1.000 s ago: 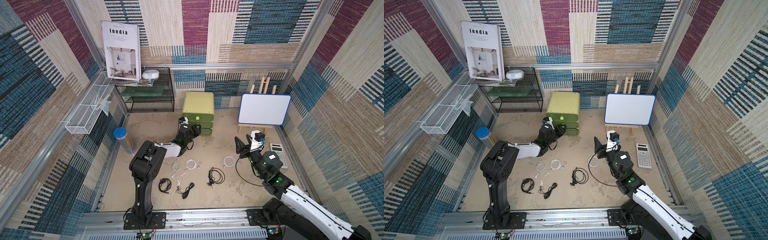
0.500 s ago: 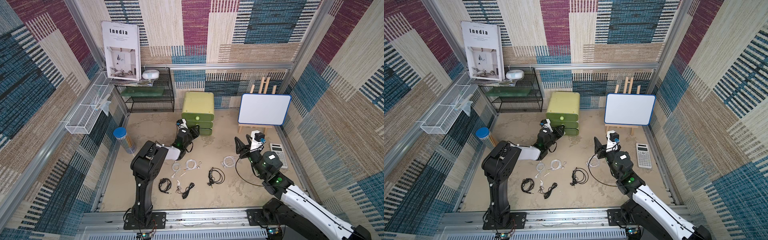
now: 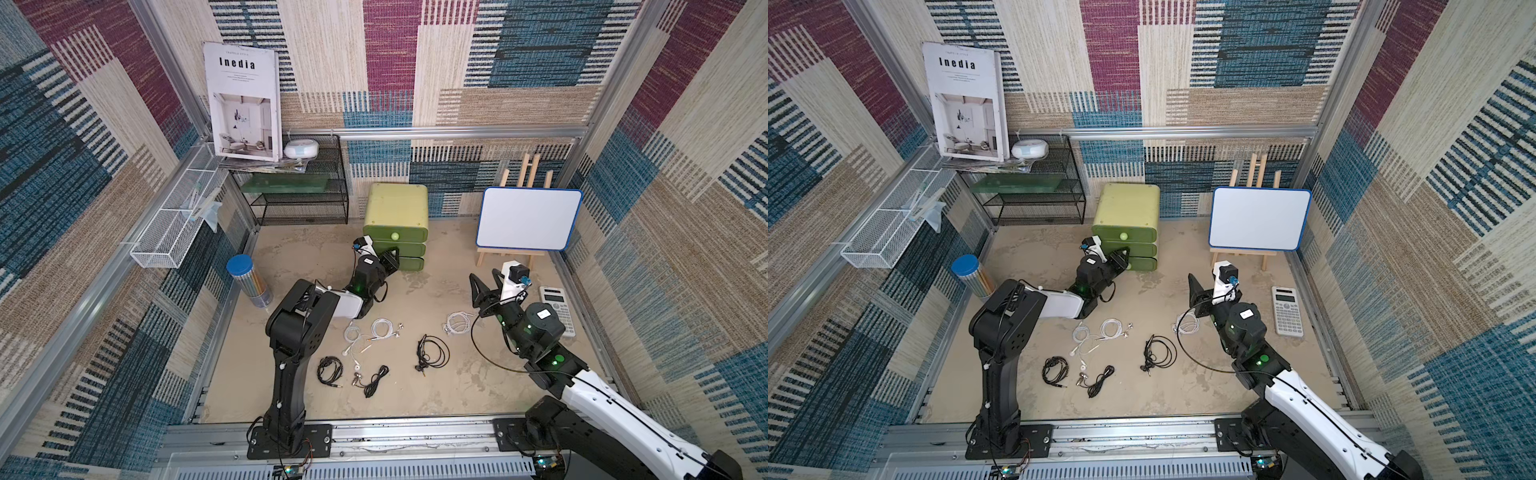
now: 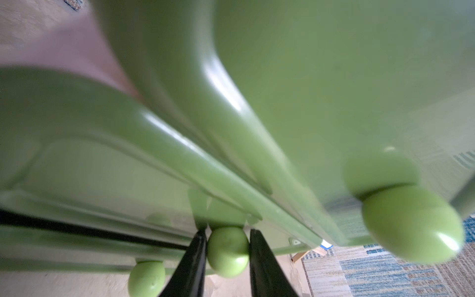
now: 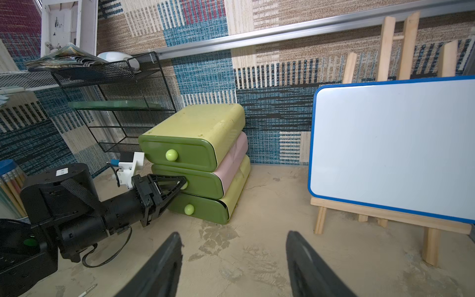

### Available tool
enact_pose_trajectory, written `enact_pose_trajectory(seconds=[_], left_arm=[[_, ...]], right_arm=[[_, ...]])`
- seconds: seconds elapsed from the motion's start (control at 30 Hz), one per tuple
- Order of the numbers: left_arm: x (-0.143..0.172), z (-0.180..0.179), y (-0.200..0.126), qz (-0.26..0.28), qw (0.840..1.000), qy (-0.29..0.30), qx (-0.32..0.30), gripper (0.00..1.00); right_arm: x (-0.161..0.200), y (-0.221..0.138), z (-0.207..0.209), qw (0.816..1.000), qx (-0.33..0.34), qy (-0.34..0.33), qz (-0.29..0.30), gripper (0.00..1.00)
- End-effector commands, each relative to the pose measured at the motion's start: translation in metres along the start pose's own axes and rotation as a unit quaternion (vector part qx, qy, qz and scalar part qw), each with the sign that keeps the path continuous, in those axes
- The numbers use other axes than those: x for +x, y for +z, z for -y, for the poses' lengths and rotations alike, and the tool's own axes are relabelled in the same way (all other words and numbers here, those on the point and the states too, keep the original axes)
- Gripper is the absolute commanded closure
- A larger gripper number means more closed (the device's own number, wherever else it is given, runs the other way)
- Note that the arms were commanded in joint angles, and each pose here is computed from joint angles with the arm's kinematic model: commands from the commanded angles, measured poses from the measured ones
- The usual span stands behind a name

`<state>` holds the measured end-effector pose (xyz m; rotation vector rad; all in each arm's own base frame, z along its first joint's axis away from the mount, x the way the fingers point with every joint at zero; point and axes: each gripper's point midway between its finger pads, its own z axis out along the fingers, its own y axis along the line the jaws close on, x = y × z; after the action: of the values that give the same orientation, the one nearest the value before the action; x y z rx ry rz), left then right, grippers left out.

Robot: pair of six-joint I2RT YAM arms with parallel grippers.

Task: Place the wired earphones into the drawer by color
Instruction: Open the drawer in the storage box.

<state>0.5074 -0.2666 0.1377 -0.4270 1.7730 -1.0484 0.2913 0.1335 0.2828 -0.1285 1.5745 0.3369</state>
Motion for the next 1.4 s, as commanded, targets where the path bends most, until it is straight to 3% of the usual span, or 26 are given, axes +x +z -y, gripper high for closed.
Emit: enact_pose_trajectory(seconds=[0.0,0.3,1.37], left_arm=[[-0.006,0.007,0.002,0.012,1.000,0.003,0.013,0.71],[-0.005,0.008,0.001,0.010,1.000,0.002,0.016,0.79],[-0.002,0.027,-0.041,0.015,1.000,0.013,0.020,0.81]], right_arm=[[-0.005,-0.001,0.001,1.000,0.004,0.000,0.011,0.32],[-0.005,0.000,0.001,1.000,0.005,0.000,0.011,0.32],[-0.004,0.000,0.001,1.000,0.003,0.000,0.010,0.32]])
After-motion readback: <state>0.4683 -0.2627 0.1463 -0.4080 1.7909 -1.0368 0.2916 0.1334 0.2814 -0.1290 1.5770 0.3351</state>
